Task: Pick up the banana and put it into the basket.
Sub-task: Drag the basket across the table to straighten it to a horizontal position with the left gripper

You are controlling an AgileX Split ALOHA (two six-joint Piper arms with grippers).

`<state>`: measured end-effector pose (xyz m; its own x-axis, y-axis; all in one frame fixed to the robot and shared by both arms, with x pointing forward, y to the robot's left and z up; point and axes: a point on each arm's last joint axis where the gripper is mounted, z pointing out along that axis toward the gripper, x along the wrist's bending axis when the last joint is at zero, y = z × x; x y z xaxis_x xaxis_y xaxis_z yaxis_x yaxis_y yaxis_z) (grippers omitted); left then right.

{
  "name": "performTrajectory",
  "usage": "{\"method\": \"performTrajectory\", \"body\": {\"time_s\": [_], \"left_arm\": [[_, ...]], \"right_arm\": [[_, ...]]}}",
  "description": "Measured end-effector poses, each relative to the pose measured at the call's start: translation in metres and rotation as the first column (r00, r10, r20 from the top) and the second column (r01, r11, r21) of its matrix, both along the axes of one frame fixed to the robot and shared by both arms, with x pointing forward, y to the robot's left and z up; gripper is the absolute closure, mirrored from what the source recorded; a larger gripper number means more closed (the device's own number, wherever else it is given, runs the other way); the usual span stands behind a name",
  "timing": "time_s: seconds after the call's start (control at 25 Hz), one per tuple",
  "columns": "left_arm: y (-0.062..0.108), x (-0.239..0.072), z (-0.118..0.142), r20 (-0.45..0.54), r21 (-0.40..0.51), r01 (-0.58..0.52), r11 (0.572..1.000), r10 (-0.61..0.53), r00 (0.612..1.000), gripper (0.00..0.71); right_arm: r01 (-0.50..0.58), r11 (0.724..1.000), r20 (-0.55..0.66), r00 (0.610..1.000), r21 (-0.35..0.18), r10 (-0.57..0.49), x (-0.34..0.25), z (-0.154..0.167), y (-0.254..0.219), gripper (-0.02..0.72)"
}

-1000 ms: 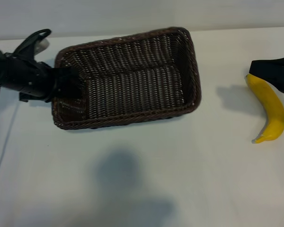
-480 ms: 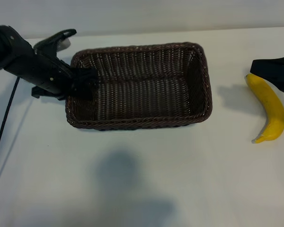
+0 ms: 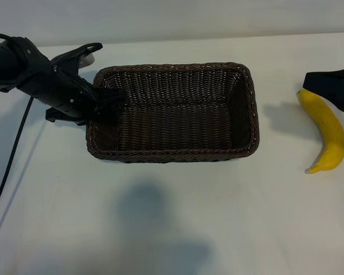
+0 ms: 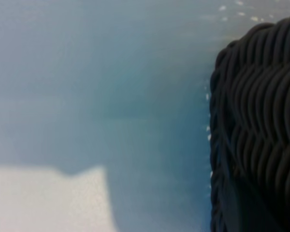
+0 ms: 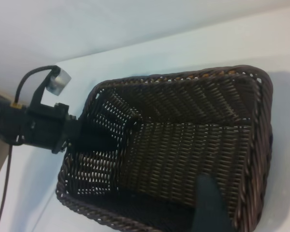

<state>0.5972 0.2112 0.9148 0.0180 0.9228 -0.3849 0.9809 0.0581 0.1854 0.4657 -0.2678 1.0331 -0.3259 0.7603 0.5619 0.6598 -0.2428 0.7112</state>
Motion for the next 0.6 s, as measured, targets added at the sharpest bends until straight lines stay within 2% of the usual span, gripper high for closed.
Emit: {"method": "performTrajectory", "body": {"time_s": [0.36, 0.44, 0.6], "left_arm": [[0.0, 0.0001, 0.0001, -0.001, 0.0, -0.001, 1.0, 0.001, 1.0, 0.537], [-0.0001, 0.0, 0.0002, -0.002, -0.002, -0.003, 1.0, 0.003, 1.0, 0.502], [-0.0011, 0.0005, 0.001, -0.004, -0.016, -0.013, 1.0, 0.013, 1.0, 0.373]], "right_arm": [[0.0, 1.0, 0.0, 1.0, 0.0, 0.0, 0.0, 0.0, 0.0, 0.258], [0.0, 1.0, 0.0, 1.0, 0.0, 0.0, 0.0, 0.0, 0.0, 0.258], [-0.001, 1.0, 0.0, 1.0, 0.001, 0.001, -0.0001, 0.0, 0.0001, 0.258]]}}
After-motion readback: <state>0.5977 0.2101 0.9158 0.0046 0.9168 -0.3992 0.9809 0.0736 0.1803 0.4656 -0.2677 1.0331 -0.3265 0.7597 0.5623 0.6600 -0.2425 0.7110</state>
